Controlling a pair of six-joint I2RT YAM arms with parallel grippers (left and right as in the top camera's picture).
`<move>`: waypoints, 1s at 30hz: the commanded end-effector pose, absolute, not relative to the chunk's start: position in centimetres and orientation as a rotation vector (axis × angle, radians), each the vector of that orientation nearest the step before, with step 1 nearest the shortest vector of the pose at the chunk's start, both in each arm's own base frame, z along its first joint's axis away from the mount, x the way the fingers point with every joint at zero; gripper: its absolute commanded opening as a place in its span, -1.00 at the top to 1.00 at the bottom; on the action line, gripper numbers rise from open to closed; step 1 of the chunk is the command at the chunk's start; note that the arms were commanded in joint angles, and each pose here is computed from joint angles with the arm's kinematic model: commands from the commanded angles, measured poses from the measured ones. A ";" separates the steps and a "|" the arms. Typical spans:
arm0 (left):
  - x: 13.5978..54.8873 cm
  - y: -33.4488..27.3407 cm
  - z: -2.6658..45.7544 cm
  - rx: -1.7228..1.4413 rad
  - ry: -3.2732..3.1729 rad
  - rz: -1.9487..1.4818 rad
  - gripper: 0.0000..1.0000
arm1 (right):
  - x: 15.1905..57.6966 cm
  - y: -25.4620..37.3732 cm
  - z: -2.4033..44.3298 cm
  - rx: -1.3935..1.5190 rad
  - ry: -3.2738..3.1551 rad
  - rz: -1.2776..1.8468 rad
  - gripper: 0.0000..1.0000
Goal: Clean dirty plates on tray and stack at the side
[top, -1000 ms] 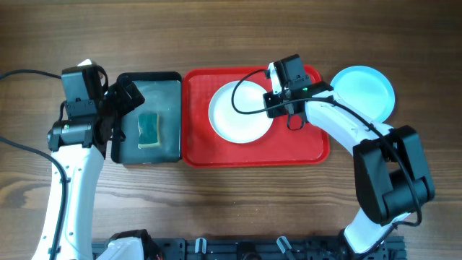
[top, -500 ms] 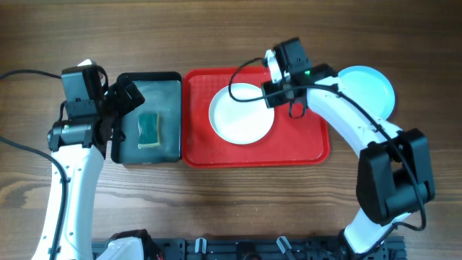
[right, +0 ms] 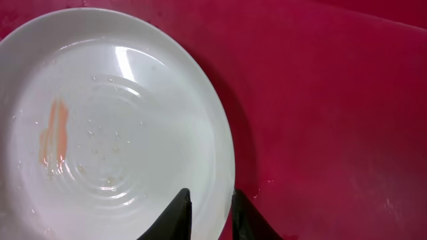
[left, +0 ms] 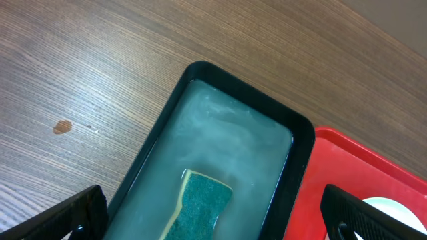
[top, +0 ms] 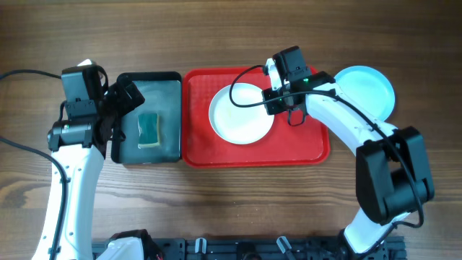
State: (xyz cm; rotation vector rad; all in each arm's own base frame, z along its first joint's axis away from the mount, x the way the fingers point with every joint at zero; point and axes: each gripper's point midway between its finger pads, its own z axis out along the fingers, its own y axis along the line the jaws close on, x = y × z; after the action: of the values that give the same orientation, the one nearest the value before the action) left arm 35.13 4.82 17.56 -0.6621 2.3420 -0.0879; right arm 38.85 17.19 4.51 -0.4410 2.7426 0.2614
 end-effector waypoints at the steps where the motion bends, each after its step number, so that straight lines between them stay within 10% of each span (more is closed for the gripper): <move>1: 35.3 4.9 18.0 -0.672 2.328 -0.098 -1.00 | 38.4 17.0 1.2 -0.429 2.820 0.244 0.63; 10: 35.3 4.9 18.0 -0.672 2.328 -0.098 -1.00 | 39.0 16.6 0.6 -0.384 2.816 0.204 0.87; 30: 35.3 4.9 18.0 -0.672 2.328 -0.098 -1.00 | 40.0 16.6 1.7 -0.301 2.783 0.197 0.74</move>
State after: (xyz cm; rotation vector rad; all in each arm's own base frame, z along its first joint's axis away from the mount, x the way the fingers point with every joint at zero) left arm 35.13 4.82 17.56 -0.6621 2.3420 -0.0879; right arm 39.45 16.45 1.00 -0.3178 2.8050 0.1953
